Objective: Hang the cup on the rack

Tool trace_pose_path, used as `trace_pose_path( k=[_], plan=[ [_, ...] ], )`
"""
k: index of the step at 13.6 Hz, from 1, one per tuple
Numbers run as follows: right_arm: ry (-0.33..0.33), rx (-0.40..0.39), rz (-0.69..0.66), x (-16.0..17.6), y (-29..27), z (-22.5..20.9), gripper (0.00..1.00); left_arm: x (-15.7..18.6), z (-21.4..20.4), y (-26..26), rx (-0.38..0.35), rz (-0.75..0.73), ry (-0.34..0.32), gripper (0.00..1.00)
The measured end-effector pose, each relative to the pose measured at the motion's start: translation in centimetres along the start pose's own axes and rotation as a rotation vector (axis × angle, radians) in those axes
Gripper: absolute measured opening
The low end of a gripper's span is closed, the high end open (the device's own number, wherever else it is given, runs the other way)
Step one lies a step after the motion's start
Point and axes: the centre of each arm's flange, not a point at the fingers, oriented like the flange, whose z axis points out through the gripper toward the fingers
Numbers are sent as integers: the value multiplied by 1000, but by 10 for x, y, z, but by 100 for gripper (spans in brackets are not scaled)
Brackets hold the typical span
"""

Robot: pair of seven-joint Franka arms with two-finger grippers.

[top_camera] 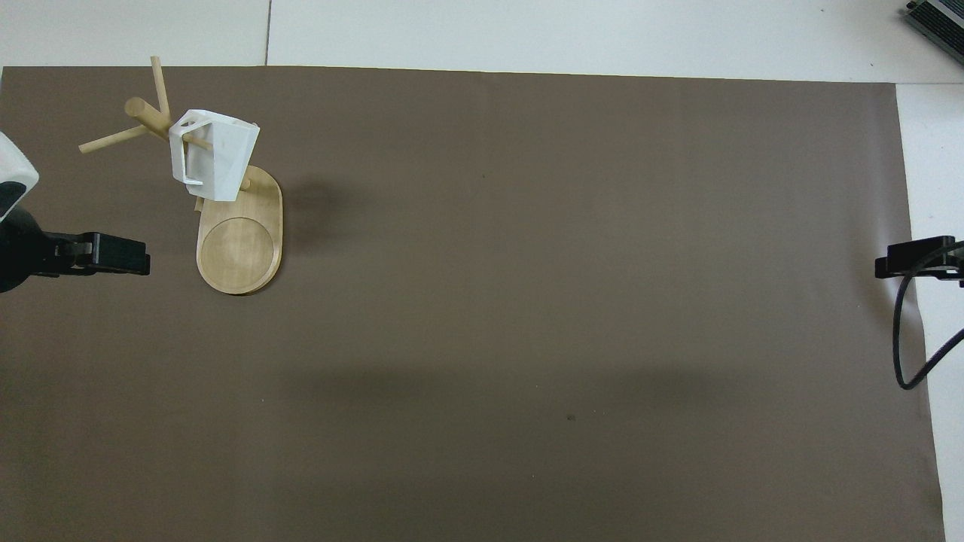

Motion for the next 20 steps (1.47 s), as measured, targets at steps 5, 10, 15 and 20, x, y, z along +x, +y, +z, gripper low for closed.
trace_pose_path(
  k=[5, 10, 15, 20],
  plan=[
    [0, 0, -1, 0, 0, 0, 100, -1, 2, 1, 0, 2, -4, 100],
    [0, 0, -1, 0, 0, 0, 100, -1, 2, 1, 0, 3, -5, 100],
    [0, 0, -1, 0, 0, 0, 100, -3, 2, 3, 1, 6, -13, 100],
    [0, 0, -1, 0, 0, 0, 100, -8, -4, 3, 2, 7, -22, 100]
  ],
)
